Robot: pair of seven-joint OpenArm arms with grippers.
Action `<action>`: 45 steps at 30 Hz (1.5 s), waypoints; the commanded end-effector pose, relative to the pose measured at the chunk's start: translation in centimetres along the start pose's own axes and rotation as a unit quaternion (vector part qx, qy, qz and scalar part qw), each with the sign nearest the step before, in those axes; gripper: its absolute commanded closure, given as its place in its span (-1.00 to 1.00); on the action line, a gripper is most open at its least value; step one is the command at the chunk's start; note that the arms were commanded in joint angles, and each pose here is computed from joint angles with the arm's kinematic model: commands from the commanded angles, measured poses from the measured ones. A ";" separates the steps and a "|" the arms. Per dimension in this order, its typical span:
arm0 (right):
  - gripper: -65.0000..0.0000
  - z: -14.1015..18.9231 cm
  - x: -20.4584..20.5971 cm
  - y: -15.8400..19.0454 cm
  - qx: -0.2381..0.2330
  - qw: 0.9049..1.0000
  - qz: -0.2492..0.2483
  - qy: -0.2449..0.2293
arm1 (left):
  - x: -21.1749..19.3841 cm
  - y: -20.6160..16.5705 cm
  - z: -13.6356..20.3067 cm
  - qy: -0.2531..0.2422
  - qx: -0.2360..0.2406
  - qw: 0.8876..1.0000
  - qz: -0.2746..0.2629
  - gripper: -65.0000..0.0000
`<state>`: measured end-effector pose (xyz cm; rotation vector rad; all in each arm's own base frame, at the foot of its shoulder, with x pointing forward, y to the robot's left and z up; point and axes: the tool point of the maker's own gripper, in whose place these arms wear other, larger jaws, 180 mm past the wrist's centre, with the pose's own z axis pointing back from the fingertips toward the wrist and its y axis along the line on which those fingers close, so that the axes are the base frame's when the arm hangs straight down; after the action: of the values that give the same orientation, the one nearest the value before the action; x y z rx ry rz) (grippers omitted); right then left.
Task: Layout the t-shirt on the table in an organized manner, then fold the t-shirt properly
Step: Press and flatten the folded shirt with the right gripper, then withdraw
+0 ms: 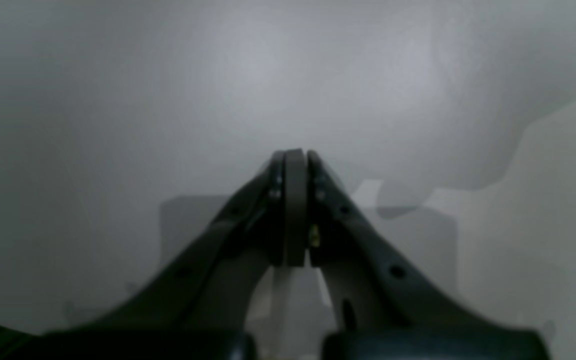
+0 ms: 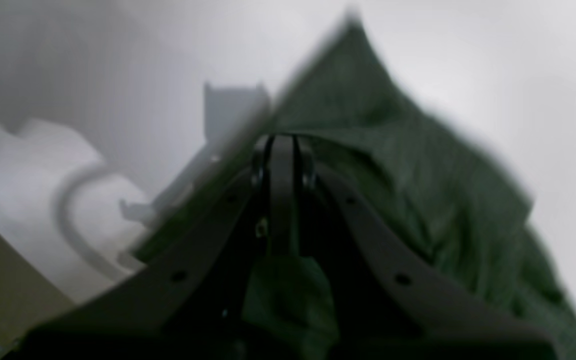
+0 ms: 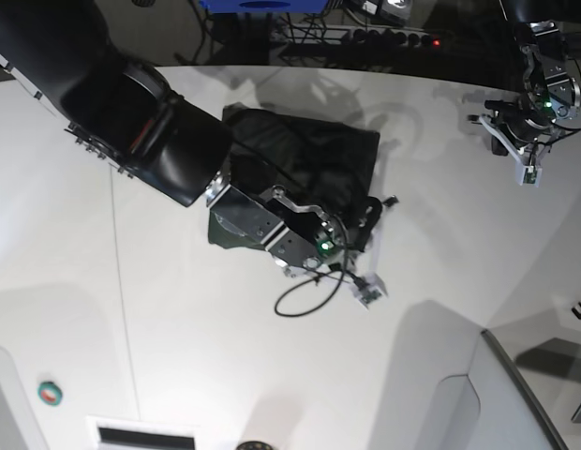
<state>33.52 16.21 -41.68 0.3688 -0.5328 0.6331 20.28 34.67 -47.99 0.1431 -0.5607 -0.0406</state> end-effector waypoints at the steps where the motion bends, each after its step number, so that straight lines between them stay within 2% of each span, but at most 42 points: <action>1: 0.93 1.1 3.6 1.0 0.012 0.999 0.016 -0.043 | 0.6 0.9 0.3 -0.005 0.010 1.000 -0.008 1.00; 5: 0.93 2.2 5.2 2.9 0.053 0.995 0.061 -0.061 | 0.7 0.9 0.3 -0.005 0.010 1.000 -0.007 1.00; 8: 0.95 2.9 4.0 2.3 0.043 0.997 0.059 -0.004 | 0.7 0.9 0.3 -0.005 0.010 1.000 -0.007 1.00; 10: 0.95 3.7 2.6 1.0 0.031 0.998 0.021 0.043 | 0.7 0.9 0.3 -0.005 0.010 1.000 -0.007 1.00; 12: 0.95 3.9 0.2 0.9 0.035 0.997 0.005 0.076 | 0.8 0.8 0.3 -0.007 0.008 1.000 -0.005 1.00; 16: 0.95 3.5 -3.4 1.2 0.044 0.994 -0.007 0.099 | 0.8 0.8 0.3 -0.007 0.008 1.000 -0.004 1.00; 20: 0.95 2.6 -5.2 1.5 0.046 0.991 -0.020 0.122 | 0.9 0.7 0.2 -0.009 0.007 1.000 -0.003 1.00; 24: 0.95 0.7 -6.8 3.5 0.044 0.990 0.018 0.134 | 0.9 0.7 0.3 -0.010 0.007 1.000 -0.003 1.00; 31: 0.93 -0.4 -7.2 5.5 0.049 0.990 0.070 0.111 | 0.9 0.7 0.3 -0.009 0.007 1.000 -0.003 1.00; 34: 0.94 0.6 -4.7 6.8 0.069 0.990 0.093 0.078 | 0.8 0.3 0.1 -0.006 0.003 1.000 -0.007 1.00; 37: 0.94 1.9 -2.3 7.6 0.078 0.989 0.113 0.055 | 0.8 -1.7 -0.4 0.001 -0.020 0.999 -0.030 1.00; 40: 0.95 2.5 -1.0 7.0 0.070 0.989 0.121 0.054 | 1.9 -3.8 -0.5 -0.009 -0.041 0.997 -0.059 1.00; 41: 0.95 2.7 -0.5 6.3 0.066 0.990 0.110 0.054 | 2.5 -4.4 -0.3 -0.017 -0.045 0.997 -0.068 1.00; 43: 0.95 3.1 -0.2 3.1 0.050 0.995 0.058 0.062 | 3.9 -6.5 0.1 -0.040 -0.067 0.994 -0.072 1.00; 45: 0.95 3.7 -1.1 -1.9 0.021 0.997 -0.006 0.070 | 5.9 -9.3 1.4 -0.072 -0.124 0.987 -0.071 1.00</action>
<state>30.99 13.19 -40.65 0.3926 -0.3388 0.6557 22.97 23.38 -46.65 -0.1114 -0.6252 -0.2570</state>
